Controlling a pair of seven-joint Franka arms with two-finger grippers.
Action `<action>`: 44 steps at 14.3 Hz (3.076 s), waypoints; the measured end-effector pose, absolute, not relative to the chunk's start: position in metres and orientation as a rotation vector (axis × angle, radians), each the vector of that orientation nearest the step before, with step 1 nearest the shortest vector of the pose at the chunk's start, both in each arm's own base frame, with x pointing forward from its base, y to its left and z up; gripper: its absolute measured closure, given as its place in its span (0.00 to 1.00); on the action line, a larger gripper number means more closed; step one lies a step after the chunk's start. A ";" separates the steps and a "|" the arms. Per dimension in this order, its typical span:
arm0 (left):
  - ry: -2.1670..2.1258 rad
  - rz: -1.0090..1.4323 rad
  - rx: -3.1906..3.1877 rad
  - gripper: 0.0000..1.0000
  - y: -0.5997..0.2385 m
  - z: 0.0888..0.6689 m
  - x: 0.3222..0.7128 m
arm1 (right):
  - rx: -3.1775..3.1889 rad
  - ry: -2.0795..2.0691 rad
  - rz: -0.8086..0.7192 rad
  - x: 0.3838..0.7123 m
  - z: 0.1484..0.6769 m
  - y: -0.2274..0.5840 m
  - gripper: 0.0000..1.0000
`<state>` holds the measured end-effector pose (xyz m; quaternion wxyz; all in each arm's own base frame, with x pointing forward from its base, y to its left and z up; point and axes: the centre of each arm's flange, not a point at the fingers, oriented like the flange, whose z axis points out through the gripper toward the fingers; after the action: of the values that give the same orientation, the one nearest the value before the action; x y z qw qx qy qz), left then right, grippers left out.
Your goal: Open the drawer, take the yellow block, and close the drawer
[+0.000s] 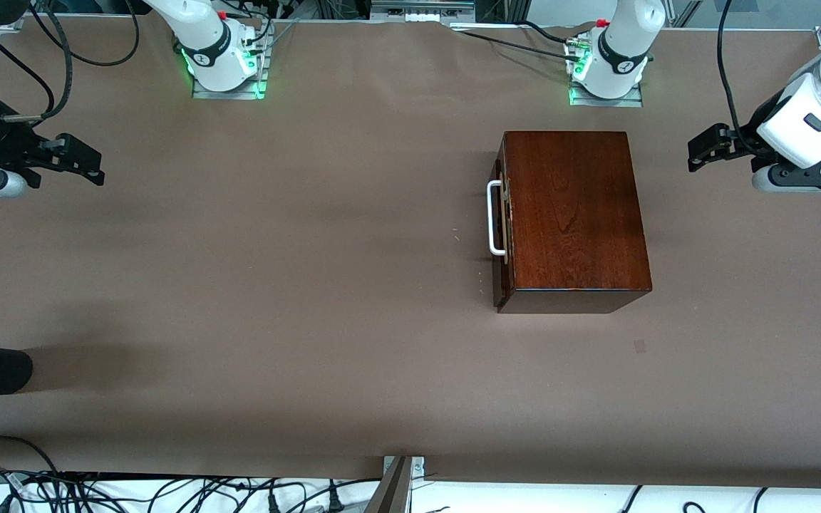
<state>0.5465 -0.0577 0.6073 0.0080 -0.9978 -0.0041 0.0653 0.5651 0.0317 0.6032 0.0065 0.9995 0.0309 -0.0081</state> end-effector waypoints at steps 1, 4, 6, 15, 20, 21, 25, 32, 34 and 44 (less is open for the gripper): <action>-0.013 0.203 -3.119 0.00 -0.058 0.608 0.546 | 3.127 0.097 -0.025 0.565 0.603 0.032 0.00; -0.013 0.179 -3.123 0.00 -0.057 0.614 0.544 | 3.127 0.097 -0.025 0.565 0.603 0.032 0.00; -0.013 0.170 -3.124 0.00 -0.057 0.617 0.544 | 3.127 0.097 -0.025 0.565 0.603 0.032 0.00; -0.013 0.170 -3.124 0.00 -0.057 0.617 0.544 | 3.127 0.097 -0.025 0.565 0.603 0.032 0.00; -0.013 0.170 -3.124 0.00 -0.057 0.617 0.544 | 3.127 0.097 -0.025 0.565 0.603 0.032 0.00; -0.012 0.170 -3.124 0.00 -0.057 0.617 0.544 | 3.127 0.097 -0.025 0.565 0.603 0.032 0.00; -0.012 0.170 -3.124 0.00 -0.058 0.617 0.544 | 3.127 0.097 -0.025 0.565 0.603 0.032 0.00; -0.004 0.170 -3.124 0.00 -0.060 0.617 0.544 | 3.127 0.097 -0.025 0.565 0.603 0.032 0.00; 0.006 0.170 -3.124 0.00 -0.064 0.617 0.543 | 3.127 0.097 -0.025 0.565 0.603 0.032 0.00; 0.020 0.170 -3.125 0.00 -0.068 0.617 0.543 | 3.127 0.097 -0.029 0.565 0.602 0.032 0.00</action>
<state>0.5429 -0.0683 0.6166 0.0061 -0.9985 0.0065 0.0544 0.5651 0.0319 0.6020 0.0066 0.9995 0.0310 -0.0091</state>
